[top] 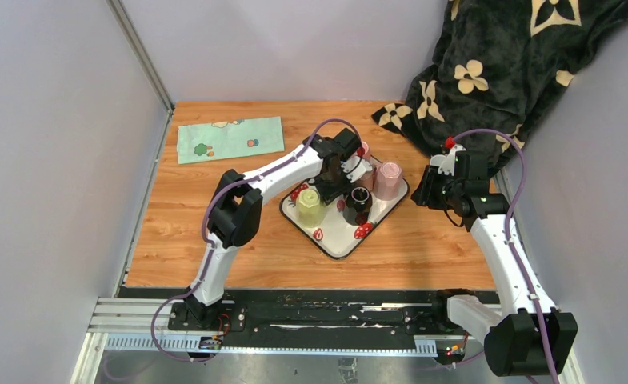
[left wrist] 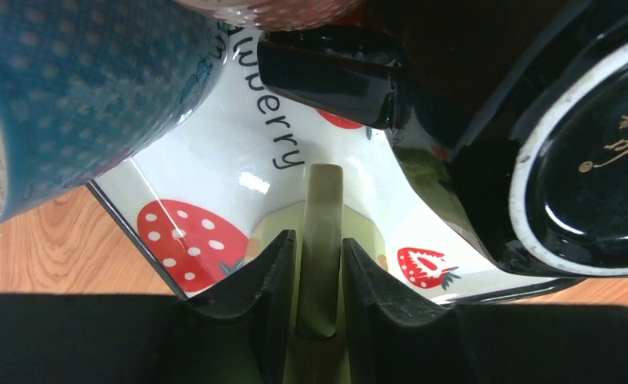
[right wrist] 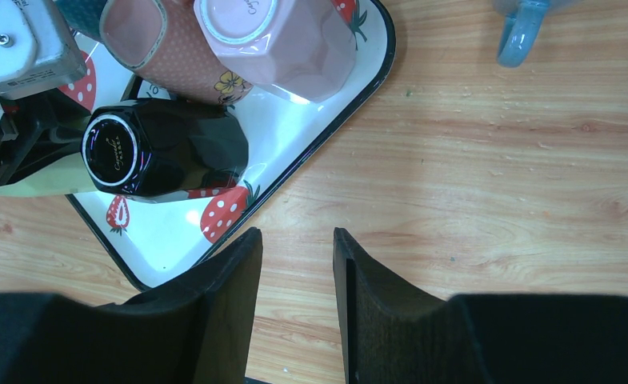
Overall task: Turn the mug right side up
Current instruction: Turn over the cup on the tray.
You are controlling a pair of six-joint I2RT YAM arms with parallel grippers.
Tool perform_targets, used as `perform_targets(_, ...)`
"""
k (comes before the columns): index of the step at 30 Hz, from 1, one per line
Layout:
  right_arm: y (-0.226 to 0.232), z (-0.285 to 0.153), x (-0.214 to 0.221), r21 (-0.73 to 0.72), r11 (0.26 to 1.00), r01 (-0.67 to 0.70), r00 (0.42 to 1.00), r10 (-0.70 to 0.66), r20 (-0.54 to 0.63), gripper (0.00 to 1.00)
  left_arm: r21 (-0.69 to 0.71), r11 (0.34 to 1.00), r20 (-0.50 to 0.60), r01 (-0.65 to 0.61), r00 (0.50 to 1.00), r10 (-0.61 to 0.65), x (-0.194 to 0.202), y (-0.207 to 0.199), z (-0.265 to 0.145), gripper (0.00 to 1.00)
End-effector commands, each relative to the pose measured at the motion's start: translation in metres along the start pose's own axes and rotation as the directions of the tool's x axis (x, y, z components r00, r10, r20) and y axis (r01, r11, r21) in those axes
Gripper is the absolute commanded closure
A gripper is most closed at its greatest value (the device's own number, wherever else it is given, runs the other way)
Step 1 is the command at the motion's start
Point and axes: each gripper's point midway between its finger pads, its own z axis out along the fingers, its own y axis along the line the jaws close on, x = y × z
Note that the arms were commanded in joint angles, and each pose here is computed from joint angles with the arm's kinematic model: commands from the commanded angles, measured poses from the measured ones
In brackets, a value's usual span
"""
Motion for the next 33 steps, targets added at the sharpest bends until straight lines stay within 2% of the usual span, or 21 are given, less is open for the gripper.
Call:
perform_targets(1,0.001,-0.001,0.003,-0.002,1.0,0.023,1.0,-0.023,0.004,0.57,-0.006,1.0,-0.031,-0.005,1.0,0.005,0.003,-0.001,0.0,0.7)
perform_targets(10,0.001,0.0,0.003,-0.002,1.0,0.021,1.0,-0.021,0.002,0.57,-0.015,1.0,-0.004,-0.003,1.0,0.003,-0.002,-0.001,-0.012,0.9)
perform_targets(13,0.002,-0.001,0.002,-0.003,1.0,0.02,1.0,-0.02,0.008,0.57,-0.021,1.0,0.024,-0.004,1.0,0.005,-0.006,-0.001,-0.023,1.0)
perform_targets(24,0.007,-0.008,-0.007,-0.015,1.0,0.011,0.999,-0.01,0.04,0.57,-0.041,0.999,0.167,-0.007,0.986,0.014,-0.021,-0.005,-0.085,1.0)
perform_targets(33,0.012,-0.011,-0.009,-0.04,0.999,-0.002,0.999,0.003,0.045,0.57,-0.089,0.996,0.236,0.012,0.972,0.009,-0.019,-0.003,-0.123,1.0)
